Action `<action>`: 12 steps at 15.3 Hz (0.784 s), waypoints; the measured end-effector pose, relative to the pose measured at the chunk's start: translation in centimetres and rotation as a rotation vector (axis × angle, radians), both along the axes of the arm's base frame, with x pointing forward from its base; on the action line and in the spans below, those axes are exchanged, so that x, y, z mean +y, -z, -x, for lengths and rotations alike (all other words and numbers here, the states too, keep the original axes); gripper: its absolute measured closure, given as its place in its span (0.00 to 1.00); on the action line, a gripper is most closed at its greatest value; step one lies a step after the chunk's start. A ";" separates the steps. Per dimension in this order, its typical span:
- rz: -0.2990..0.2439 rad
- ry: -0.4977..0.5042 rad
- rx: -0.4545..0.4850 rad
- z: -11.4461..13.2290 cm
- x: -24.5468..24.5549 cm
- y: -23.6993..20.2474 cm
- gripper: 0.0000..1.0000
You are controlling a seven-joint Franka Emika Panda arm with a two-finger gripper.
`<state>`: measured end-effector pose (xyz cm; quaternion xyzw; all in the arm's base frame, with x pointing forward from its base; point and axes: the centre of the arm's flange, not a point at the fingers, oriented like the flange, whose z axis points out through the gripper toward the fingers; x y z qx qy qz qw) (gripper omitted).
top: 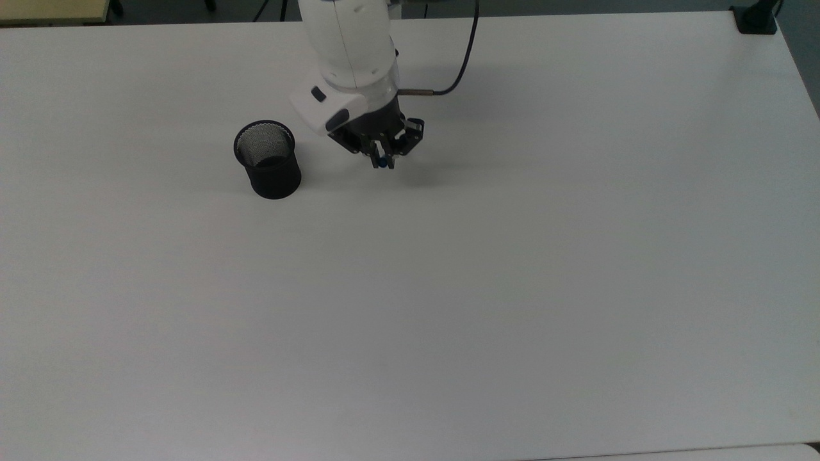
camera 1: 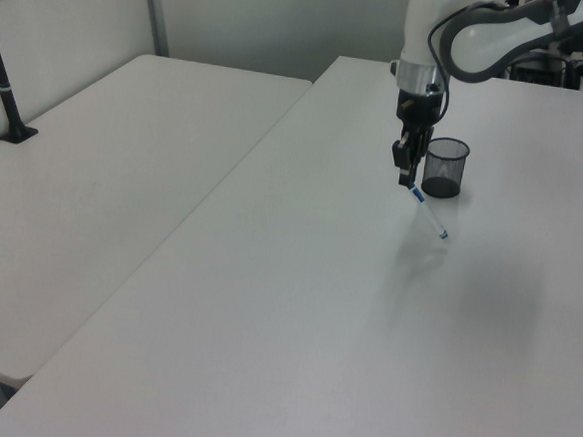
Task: Remove the marker
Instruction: 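Carry the marker beside the cup and lower it onto the table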
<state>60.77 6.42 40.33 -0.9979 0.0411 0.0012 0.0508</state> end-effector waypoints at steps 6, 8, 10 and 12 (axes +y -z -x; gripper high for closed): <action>0.029 -0.045 -0.017 -1.2 3.3 4.9 0.81; 0.058 -0.042 -0.030 -1.5 3.9 6.2 0.81; 0.081 -0.054 -0.039 -1.7 4.5 7.3 0.81; 0.088 -0.062 -0.037 -1.7 4.7 7.7 0.81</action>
